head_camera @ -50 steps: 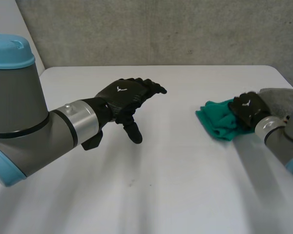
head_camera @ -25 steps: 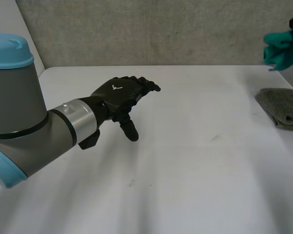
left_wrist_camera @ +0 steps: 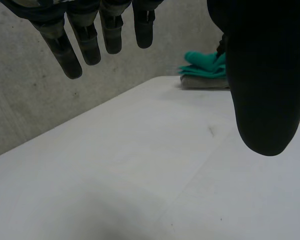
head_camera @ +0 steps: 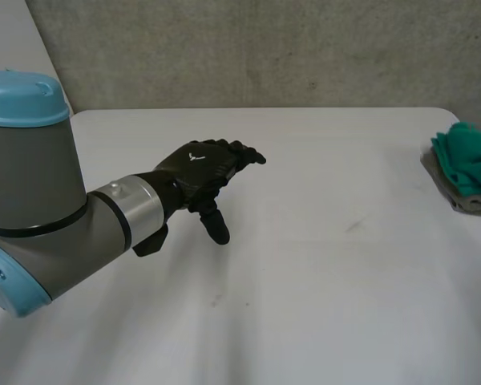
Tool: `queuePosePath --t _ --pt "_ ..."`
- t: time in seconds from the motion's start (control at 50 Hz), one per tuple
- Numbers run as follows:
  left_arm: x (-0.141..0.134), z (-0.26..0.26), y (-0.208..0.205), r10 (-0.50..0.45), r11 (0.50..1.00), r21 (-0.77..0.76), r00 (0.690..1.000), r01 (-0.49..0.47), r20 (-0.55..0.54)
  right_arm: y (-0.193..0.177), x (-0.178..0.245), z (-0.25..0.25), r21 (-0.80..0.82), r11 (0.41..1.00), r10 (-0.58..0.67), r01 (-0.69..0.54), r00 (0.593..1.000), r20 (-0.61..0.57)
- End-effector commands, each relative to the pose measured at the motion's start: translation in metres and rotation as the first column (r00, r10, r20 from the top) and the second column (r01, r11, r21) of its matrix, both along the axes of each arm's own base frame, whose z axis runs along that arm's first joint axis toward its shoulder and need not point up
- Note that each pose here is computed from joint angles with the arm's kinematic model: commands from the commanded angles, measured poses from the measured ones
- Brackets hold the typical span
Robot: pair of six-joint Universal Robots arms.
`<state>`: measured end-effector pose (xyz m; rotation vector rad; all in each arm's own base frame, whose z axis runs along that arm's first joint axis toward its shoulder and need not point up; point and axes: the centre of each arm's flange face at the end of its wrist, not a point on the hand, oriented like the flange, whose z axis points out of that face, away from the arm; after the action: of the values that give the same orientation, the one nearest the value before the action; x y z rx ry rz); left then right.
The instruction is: Fold the laundry.
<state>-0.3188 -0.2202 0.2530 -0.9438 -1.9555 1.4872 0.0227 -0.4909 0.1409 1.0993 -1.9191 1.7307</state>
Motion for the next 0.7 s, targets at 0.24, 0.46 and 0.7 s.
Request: queuePosePath --t 0.24,0.46,0.7 --pt "0.007 0.035 0.008 0.013 0.996 -0.085 0.999 -0.018 -0.052 0.045 0.045 0.147 -0.162 0.982 -0.033 0.094 0.938 0.344" --pt "0.037 0.081 0.007 0.175 0.961 -0.193 0.976 -0.198 -0.128 0.132 0.15 0.194 -0.172 0.977 -0.014 0.124 0.849 0.529" --pt "0.085 0.058 -0.009 0.483 0.86 -0.155 0.874 -0.486 -0.061 0.221 0.23 0.149 -0.044 0.998 -0.012 0.04 0.856 0.517"
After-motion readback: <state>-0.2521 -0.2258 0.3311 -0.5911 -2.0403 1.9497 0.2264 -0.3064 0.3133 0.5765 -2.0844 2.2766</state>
